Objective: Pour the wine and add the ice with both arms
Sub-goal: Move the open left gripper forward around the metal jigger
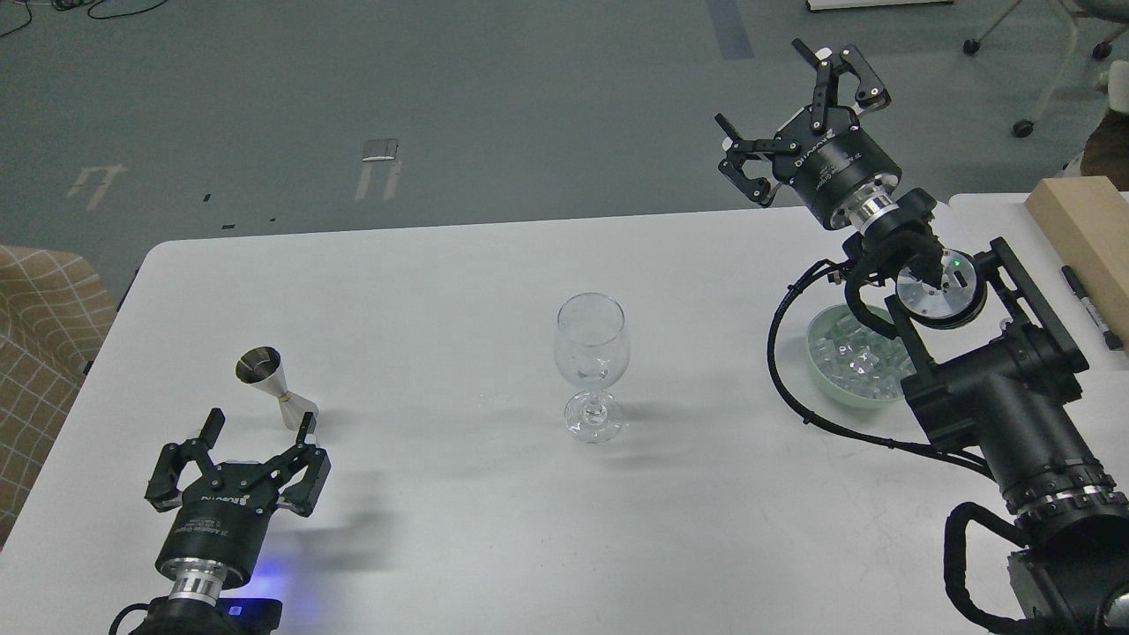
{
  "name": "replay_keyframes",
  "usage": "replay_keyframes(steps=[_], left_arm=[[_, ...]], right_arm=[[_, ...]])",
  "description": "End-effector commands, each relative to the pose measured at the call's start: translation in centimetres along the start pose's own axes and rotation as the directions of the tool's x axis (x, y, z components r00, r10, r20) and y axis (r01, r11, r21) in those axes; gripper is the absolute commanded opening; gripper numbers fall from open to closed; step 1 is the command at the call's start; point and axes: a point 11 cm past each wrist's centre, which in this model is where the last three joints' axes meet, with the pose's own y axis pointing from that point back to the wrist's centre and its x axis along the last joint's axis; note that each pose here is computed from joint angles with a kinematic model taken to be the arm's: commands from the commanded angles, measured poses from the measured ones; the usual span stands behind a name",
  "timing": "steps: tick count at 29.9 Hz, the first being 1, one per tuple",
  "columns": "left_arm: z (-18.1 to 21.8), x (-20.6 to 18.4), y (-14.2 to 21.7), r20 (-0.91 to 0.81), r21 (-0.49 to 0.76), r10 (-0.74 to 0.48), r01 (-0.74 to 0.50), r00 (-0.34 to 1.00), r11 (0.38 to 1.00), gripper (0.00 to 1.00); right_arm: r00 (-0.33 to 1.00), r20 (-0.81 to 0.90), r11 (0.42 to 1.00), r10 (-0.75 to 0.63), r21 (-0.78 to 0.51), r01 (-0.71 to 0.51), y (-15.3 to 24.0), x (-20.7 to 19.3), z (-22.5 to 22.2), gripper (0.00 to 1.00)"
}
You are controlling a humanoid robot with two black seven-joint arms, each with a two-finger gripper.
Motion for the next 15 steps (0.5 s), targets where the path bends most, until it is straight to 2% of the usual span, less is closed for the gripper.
replay_keyframes(steps=[1, 15], left_arm=[[-0.53, 0.41, -0.21, -0.025, -0.006, 0.006, -0.006, 1.000, 1.000, 0.98], [-0.56, 0.54, -1.07, -0.033, -0.018, 0.006, -0.007, 0.999, 1.000, 0.98]], right_arm=[[1.000, 0.001, 1.000, 0.002, -0.001, -0.002, 0.04, 0.09, 0.05, 1.00], [1.000, 0.000, 1.000, 0.002, -0.002, -0.002, 0.00, 0.04, 0.05, 1.00]])
